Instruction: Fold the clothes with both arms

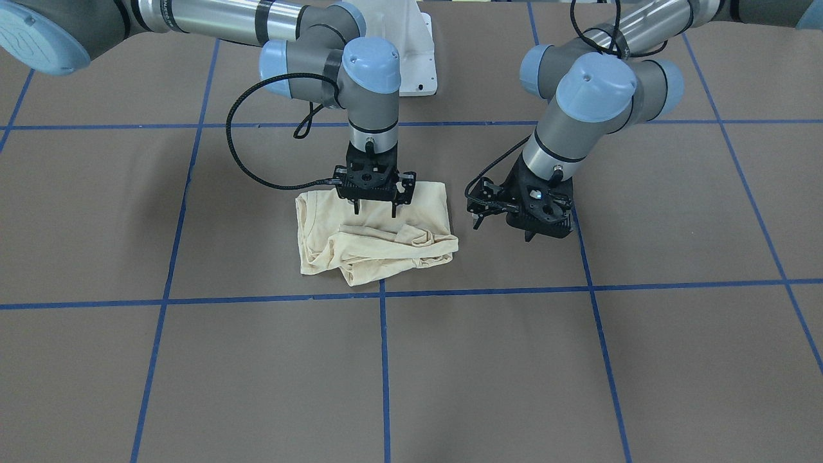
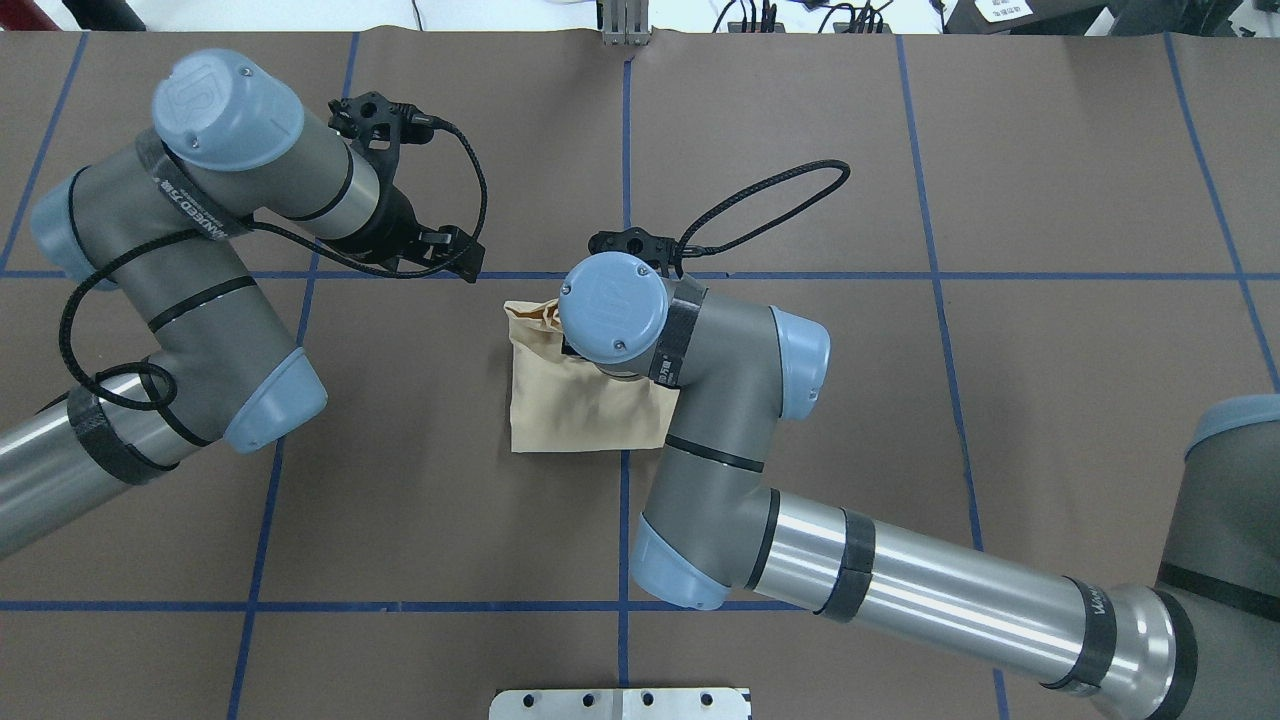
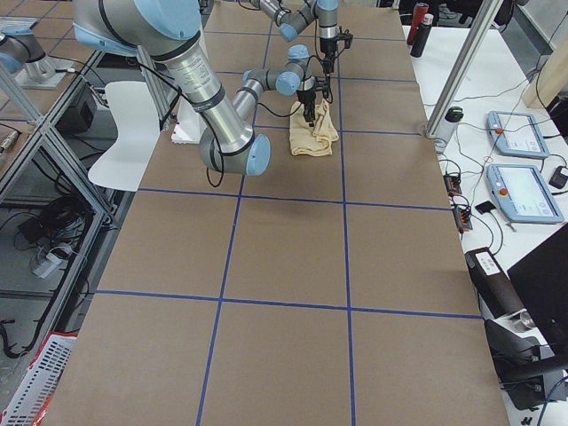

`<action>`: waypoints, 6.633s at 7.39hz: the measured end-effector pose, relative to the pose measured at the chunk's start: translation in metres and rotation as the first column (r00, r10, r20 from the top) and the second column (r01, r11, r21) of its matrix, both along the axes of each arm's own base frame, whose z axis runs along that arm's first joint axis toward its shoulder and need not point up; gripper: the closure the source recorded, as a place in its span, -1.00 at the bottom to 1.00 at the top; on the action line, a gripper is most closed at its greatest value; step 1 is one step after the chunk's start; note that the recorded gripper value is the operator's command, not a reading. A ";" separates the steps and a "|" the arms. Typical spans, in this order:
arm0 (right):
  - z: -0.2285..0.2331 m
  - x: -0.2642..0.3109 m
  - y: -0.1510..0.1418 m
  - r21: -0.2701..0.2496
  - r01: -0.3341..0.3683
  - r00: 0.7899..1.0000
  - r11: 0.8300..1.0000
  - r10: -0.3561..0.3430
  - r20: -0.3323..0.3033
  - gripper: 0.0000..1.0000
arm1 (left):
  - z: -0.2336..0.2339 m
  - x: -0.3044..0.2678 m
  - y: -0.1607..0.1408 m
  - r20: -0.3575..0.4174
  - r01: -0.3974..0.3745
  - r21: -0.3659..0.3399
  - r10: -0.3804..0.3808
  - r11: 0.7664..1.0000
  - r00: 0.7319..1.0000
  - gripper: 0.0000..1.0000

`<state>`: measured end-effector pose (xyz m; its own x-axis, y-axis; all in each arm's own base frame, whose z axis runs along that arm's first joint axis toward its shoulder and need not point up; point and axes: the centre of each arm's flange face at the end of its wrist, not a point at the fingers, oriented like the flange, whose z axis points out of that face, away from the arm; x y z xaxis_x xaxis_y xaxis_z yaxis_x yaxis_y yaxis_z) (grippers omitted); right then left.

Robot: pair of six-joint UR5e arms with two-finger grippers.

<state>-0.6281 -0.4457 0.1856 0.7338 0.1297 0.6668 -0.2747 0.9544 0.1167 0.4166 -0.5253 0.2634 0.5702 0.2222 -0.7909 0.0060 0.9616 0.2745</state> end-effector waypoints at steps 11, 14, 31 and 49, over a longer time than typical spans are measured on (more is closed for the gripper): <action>0.026 0.100 -0.146 0.059 0.006 1.000 0.998 -0.007 0.019 -0.98 | 0.009 -0.032 0.014 -0.001 0.008 0.021 -0.008 1.000 1.000 -1.00; 0.097 0.240 -0.131 0.075 0.144 0.990 0.987 -0.143 -0.020 -0.98 | 0.027 -0.111 0.018 0.136 -0.053 0.114 0.037 0.992 0.990 -1.00; 0.418 0.689 0.049 -0.032 0.300 0.954 0.953 -0.300 -0.008 -1.00 | 0.325 -0.483 0.131 0.166 -0.069 0.043 0.061 0.997 0.984 -1.00; 0.415 0.689 0.049 -0.003 0.301 0.954 0.954 -0.301 -0.012 -1.00 | 0.357 -0.490 0.128 0.244 -0.051 -0.069 0.067 0.996 0.967 -1.00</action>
